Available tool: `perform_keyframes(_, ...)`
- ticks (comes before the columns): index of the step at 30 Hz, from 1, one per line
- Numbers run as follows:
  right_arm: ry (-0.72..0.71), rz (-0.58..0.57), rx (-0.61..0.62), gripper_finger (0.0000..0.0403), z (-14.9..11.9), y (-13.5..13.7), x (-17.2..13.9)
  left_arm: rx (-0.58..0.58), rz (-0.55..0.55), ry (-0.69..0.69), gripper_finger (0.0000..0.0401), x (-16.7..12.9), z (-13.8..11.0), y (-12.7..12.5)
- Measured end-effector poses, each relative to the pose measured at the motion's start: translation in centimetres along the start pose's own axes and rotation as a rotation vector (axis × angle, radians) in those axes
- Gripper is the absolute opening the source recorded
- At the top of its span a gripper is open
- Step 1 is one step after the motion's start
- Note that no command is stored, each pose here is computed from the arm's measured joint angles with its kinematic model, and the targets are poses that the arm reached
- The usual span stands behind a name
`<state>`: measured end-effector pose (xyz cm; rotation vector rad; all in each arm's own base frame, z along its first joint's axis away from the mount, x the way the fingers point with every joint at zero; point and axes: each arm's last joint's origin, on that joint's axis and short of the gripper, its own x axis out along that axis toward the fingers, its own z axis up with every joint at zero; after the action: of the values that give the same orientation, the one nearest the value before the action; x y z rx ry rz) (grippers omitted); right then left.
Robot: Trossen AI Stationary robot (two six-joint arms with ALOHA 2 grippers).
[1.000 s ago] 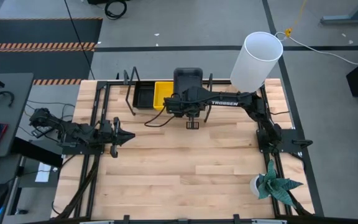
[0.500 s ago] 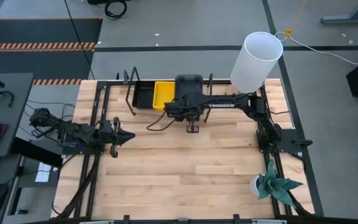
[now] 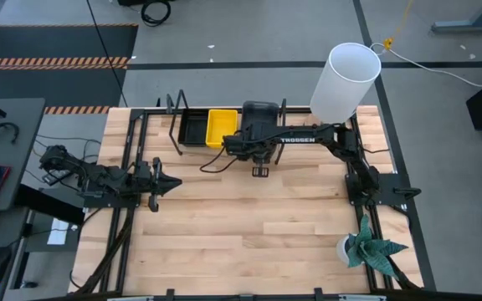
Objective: Stack baskets on shelf by color
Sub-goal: Put the stacked black bin on the shelf
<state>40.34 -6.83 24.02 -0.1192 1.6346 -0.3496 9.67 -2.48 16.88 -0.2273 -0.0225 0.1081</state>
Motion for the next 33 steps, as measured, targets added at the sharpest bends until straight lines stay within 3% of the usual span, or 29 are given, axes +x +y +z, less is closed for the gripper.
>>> perform_keyframes(9, 0.013, 0.004, 0.021, 0.0115, -0.13, 0.03, -0.01, 0.000, 0.000, 0.000, 0.0029, 0.00, 0.00, 0.00)
perform_keyframes(33, 0.014, 0.006, 0.039, 0.0117, -0.14, 0.11, -0.03, 0.000, 0.000, 0.000, 0.0028, 0.00, 0.00, 0.00)
